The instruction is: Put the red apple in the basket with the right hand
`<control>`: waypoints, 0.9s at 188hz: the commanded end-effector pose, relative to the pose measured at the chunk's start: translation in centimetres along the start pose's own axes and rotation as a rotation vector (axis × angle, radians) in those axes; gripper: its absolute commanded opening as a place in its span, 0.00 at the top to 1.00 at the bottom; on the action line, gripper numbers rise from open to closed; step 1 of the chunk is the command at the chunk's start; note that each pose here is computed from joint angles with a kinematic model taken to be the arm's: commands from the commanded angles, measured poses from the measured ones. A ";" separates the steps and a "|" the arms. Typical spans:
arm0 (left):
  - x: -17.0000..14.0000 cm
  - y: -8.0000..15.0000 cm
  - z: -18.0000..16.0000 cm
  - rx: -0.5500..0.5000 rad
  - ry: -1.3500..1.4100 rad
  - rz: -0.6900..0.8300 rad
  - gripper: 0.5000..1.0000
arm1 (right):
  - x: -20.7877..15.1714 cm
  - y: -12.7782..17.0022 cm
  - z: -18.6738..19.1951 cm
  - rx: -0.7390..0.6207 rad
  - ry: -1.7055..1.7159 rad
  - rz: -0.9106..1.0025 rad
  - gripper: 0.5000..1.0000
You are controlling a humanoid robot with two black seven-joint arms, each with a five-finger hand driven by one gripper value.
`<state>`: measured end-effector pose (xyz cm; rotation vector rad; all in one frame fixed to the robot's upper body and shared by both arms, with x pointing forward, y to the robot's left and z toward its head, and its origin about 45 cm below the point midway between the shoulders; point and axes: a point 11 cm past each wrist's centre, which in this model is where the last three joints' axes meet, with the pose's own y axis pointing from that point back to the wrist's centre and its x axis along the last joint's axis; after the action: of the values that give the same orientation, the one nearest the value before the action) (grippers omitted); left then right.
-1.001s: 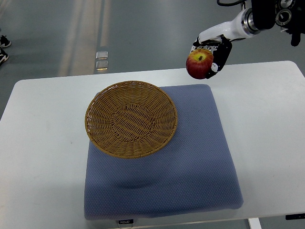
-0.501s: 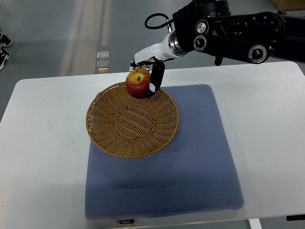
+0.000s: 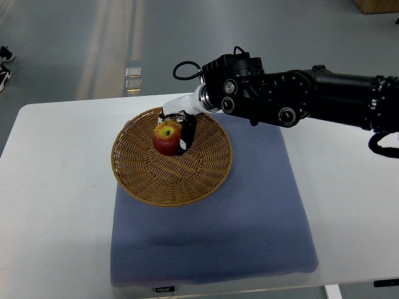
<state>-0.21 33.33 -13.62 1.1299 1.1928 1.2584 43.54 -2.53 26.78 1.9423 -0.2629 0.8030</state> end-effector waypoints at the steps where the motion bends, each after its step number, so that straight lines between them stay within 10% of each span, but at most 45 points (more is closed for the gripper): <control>1: 0.0 0.0 0.0 0.000 0.000 -0.001 0.00 | -0.4 -0.4 0.8 -0.016 -0.005 0.013 0.76; 117: 0.0 0.0 0.0 0.000 0.000 -0.001 0.00 | -2.7 -1.9 3.1 -0.045 -0.040 0.028 0.68; 169: 0.0 0.0 0.0 0.000 0.000 -0.001 0.00 | -3.5 -2.4 3.5 -0.041 -0.060 0.028 0.49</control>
<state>-0.20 33.34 -13.62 1.1300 1.1928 1.2585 43.60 -4.77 22.13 1.9261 -0.3376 0.7588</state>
